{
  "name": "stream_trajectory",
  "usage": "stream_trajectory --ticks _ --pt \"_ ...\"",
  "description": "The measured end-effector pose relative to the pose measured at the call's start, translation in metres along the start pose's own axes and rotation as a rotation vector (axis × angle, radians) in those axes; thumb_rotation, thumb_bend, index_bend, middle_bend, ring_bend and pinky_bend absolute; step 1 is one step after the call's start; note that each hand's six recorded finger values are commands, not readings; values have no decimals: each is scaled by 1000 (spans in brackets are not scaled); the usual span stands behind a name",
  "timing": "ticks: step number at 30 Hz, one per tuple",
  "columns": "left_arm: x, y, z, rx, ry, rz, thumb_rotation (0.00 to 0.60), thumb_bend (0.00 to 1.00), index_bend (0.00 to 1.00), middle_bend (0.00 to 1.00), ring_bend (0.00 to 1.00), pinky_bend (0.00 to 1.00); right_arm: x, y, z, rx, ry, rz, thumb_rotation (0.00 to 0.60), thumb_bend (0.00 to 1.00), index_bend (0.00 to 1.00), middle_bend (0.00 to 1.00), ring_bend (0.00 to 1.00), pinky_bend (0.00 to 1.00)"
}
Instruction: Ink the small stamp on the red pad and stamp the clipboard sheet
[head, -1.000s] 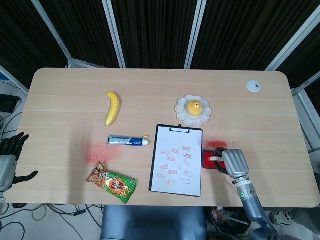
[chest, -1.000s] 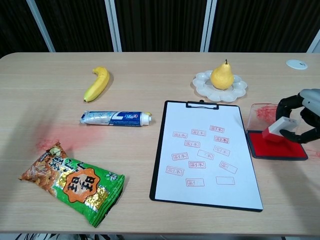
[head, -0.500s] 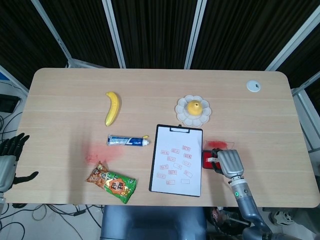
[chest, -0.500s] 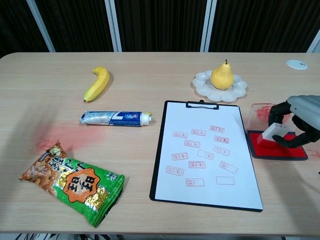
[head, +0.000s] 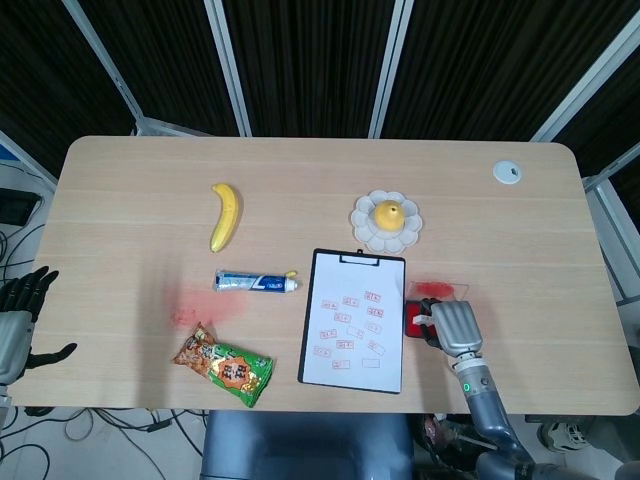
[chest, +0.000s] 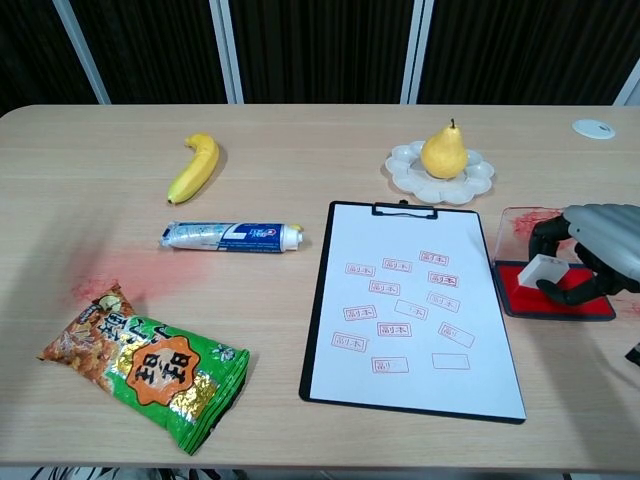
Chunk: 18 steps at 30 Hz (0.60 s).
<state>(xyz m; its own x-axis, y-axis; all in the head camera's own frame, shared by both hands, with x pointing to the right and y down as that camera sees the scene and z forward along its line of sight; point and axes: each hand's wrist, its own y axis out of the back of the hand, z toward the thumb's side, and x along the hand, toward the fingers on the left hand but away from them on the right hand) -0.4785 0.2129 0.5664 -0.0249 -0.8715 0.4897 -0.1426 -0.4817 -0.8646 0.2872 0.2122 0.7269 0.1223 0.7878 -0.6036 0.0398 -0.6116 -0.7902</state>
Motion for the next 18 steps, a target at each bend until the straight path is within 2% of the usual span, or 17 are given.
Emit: stream_trajectory --ticks 10,18 --pt "0 0 0 -1 0 0 600 21 0 0 0 0 0 1 1 -9 -4 -6 600 741 914 812 884 882" --pt "0 0 0 -1 -1 0 600 22 0 0 0 0 -6 20 10 -43 7 -51 600 741 914 812 885 883"
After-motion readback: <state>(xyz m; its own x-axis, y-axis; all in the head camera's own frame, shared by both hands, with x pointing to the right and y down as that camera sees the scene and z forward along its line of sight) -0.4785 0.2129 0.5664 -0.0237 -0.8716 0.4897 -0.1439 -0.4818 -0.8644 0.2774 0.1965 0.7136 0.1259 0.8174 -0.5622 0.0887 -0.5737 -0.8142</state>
